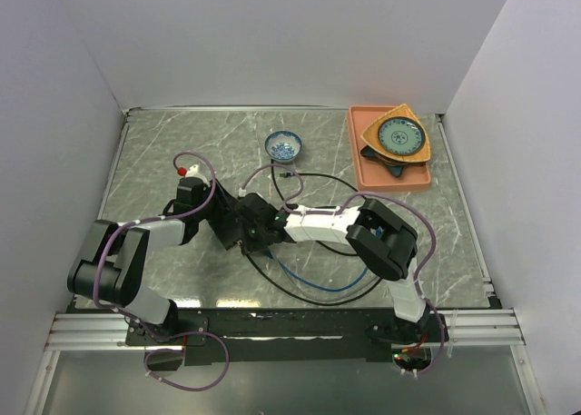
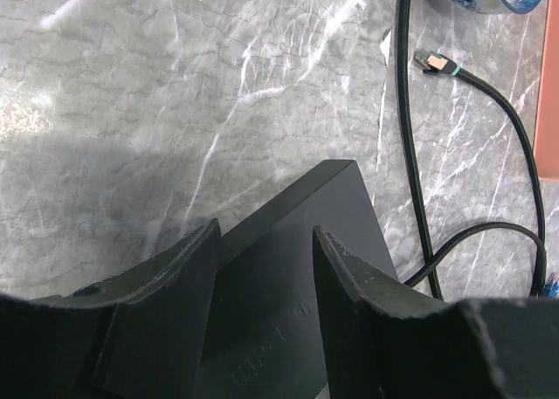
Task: Insert the plug into the switch port
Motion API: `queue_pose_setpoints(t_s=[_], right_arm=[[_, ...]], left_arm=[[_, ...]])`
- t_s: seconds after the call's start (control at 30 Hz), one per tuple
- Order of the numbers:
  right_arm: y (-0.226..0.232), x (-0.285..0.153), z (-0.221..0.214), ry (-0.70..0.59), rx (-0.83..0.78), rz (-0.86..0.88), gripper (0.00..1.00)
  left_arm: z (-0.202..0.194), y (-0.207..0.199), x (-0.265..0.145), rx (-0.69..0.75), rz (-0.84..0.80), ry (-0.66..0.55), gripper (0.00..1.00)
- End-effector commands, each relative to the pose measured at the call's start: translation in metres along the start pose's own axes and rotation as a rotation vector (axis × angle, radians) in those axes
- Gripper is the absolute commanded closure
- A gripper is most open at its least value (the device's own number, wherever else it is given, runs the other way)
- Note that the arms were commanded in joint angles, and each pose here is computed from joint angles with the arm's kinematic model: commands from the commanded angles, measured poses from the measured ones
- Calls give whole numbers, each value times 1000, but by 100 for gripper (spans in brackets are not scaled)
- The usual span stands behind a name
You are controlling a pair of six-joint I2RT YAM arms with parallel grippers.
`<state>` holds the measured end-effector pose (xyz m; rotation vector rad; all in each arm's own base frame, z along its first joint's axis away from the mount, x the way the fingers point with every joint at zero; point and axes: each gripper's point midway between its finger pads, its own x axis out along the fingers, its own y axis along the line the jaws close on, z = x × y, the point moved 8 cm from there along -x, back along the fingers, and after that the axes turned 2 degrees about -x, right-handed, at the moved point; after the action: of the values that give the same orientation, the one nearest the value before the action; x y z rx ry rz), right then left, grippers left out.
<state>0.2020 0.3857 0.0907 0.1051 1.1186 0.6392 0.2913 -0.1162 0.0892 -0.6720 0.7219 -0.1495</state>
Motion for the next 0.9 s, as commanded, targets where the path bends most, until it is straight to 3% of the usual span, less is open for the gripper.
queue_pose_setpoints(t_s=[0.0,0.5,0.7,0.87], right_arm=[[4,-9,113,-458,132,33,100],[-6,1,90,-373,87,56,100],[-11,-7,76,-345,42,61,66],[-14,-13,69,-323,6,53,49]], left_arm=[[-79,32,-25,-106,127,417,47],[-66,26,-27,-98,140,362,41],[-48,23,-27,-102,173,295,30],[-30,22,-34,-110,210,222,24]])
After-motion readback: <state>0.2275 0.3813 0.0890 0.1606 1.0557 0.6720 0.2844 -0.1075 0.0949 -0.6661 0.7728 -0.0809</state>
